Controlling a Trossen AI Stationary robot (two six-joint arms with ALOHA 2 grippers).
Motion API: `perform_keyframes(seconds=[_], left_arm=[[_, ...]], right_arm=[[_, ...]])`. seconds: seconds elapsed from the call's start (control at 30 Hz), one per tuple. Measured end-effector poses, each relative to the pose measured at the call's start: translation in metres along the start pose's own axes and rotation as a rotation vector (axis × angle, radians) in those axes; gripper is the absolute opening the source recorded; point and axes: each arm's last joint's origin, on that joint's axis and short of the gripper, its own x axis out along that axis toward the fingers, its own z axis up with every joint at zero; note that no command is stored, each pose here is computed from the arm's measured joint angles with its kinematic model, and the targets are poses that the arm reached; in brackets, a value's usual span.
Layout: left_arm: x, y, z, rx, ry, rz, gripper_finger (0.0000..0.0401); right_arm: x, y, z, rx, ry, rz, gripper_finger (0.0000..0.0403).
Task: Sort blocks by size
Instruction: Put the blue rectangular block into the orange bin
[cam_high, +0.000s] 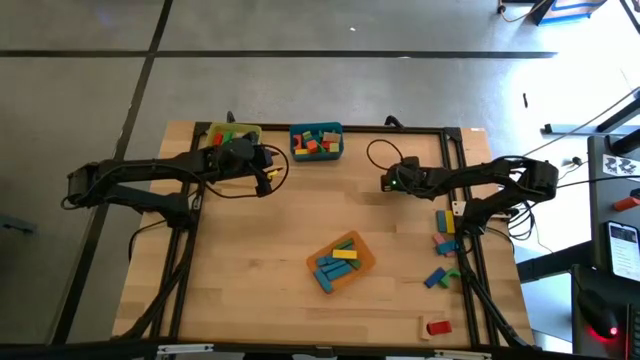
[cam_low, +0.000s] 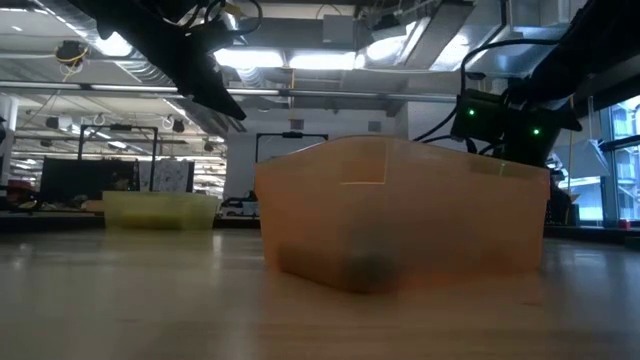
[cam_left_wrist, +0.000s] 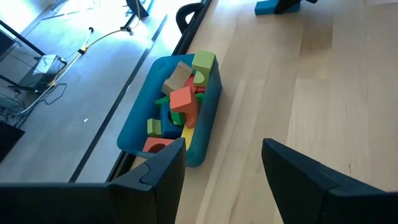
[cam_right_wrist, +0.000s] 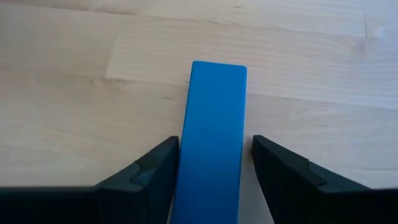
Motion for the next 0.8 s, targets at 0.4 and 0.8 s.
perform_keyframes(seconds=[0.4,0.8], left_arm=[[0.0000,-0.0001,-0.0001,0.002,0.001,0.000,0.0196],[0.0000,-0.0001,-0.0001,0.004,0.001,0.000,0.0196]], right_arm=[[0.0005,-0.0010,-0.0013,-0.003,0.018,0.000,0.0169],[0.0009,-0.0010,-0.0017,-0.028,0.023,0.003,0.0160]])
